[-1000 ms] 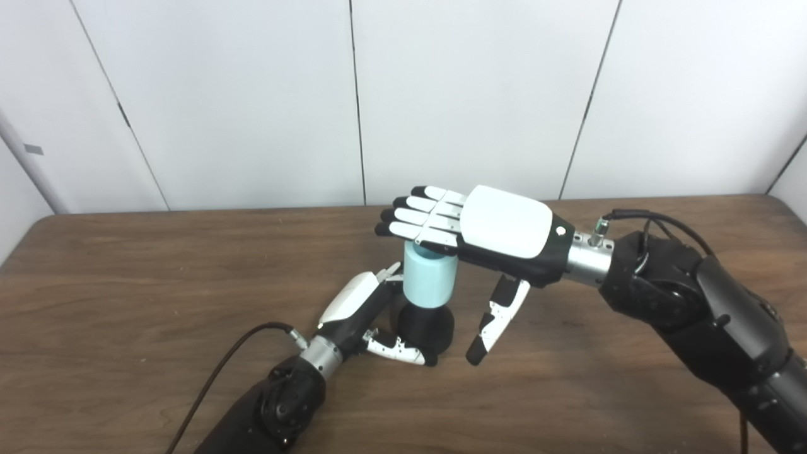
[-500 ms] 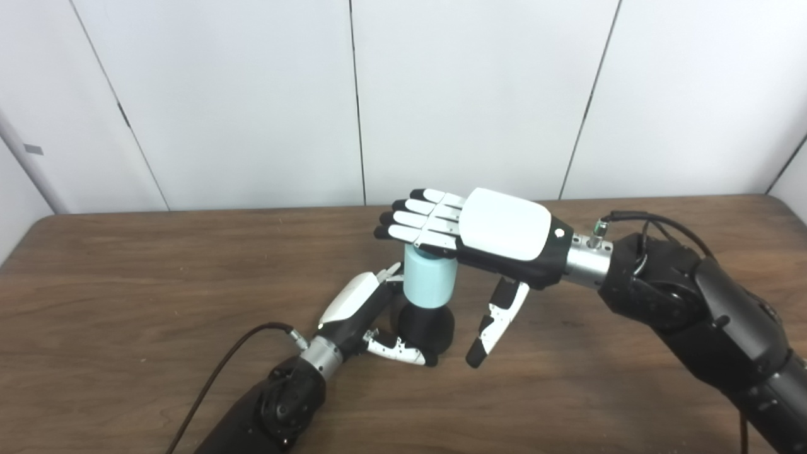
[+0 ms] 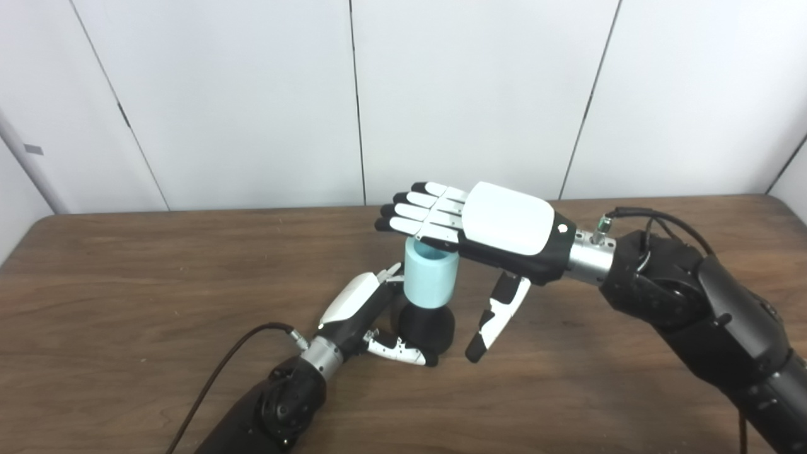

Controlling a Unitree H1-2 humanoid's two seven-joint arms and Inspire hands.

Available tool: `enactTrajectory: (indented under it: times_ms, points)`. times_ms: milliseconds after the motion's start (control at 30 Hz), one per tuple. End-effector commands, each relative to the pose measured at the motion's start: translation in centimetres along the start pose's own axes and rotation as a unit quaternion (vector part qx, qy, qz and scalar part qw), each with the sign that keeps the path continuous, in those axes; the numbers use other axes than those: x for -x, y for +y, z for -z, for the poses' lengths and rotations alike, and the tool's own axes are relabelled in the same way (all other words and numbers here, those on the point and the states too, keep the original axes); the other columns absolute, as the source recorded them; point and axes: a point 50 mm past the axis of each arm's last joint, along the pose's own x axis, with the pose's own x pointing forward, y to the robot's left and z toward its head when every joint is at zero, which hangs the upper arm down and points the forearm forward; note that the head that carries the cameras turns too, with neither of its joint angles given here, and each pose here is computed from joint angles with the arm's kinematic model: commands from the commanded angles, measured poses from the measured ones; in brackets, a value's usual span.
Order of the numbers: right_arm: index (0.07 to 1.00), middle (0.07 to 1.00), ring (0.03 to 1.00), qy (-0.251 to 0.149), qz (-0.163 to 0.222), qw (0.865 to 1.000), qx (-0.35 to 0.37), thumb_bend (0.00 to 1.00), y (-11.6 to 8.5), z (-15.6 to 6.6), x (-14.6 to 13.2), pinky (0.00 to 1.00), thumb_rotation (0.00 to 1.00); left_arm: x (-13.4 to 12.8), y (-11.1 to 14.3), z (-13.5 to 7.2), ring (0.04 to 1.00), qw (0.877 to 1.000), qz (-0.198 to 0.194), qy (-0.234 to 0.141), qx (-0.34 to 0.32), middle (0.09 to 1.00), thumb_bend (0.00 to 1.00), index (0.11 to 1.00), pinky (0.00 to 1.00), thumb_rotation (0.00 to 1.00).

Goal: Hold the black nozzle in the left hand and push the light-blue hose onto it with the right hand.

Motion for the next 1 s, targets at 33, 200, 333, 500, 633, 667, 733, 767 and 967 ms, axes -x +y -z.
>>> enactTrajectory:
  times_ms: [33, 200, 333, 500, 633, 667, 733, 767, 967]
  points:
    - [1.000, 1.000, 1.000, -0.013, 0.027, 0.999, 0.013, 0.89, -1.2, 0.1, 0.0, 1.00, 0.76, 4.1, -5.5, 3.5, 1.000, 0.986, 0.132, 0.099, -0.033, 0.793, 0.52, 0.482, 1.00, 0.08]
    - [1.000, 1.000, 1.000, -0.015, -0.007, 1.000, 0.009, 0.90, 0.0, -0.2, 0.0, 1.00, 0.76, 4.1, -5.6, 3.6, 1.000, 0.986, 0.133, 0.100, -0.034, 0.793, 0.52, 0.483, 1.00, 0.08]
    - [1.000, 1.000, 1.000, -0.019, -0.050, 0.999, -0.008, 0.91, 0.6, -0.1, -0.1, 1.00, 0.76, 4.1, -5.5, 3.6, 1.000, 0.985, 0.133, 0.101, -0.034, 0.793, 0.52, 0.483, 1.00, 0.08]
    - [1.000, 1.000, 1.000, -0.012, -0.108, 0.994, -0.027, 0.93, 1.0, 0.3, 0.1, 1.00, 0.79, 4.1, -5.6, 3.6, 1.000, 0.985, 0.133, 0.102, -0.032, 0.793, 0.52, 0.483, 1.00, 0.08]
    - [1.000, 1.000, 1.000, -0.005, -0.111, 0.993, -0.027, 0.93, 0.5, 0.2, 0.0, 1.00, 0.80, 4.1, -5.6, 3.6, 1.000, 0.985, 0.133, 0.101, -0.032, 0.793, 0.52, 0.483, 1.00, 0.08]
    - [1.000, 1.000, 1.000, -0.005, -0.108, 0.994, -0.026, 0.93, 0.3, 0.2, 0.0, 1.00, 0.79, 4.1, -5.6, 3.6, 1.000, 0.986, 0.133, 0.101, -0.032, 0.793, 0.52, 0.483, 1.00, 0.08]
    - [1.000, 1.000, 1.000, -0.006, -0.102, 0.995, -0.023, 0.92, 0.1, 0.1, 0.0, 1.00, 0.79, 4.1, -5.6, 3.6, 1.000, 0.986, 0.133, 0.100, -0.032, 0.793, 0.52, 0.483, 1.00, 0.08]
    - [1.000, 1.000, 1.000, -0.007, -0.097, 0.995, -0.020, 0.92, -0.1, 0.0, 0.0, 1.00, 0.78, 4.1, -5.6, 3.5, 1.000, 0.986, 0.132, 0.100, -0.033, 0.793, 0.52, 0.483, 1.00, 0.08]
    - [1.000, 1.000, 1.000, -0.019, -0.055, 0.998, -0.002, 0.92, -0.9, -0.2, -0.2, 1.00, 0.76, 4.0, -5.6, 3.5, 1.000, 0.985, 0.133, 0.100, -0.034, 0.793, 0.52, 0.483, 1.00, 0.08]
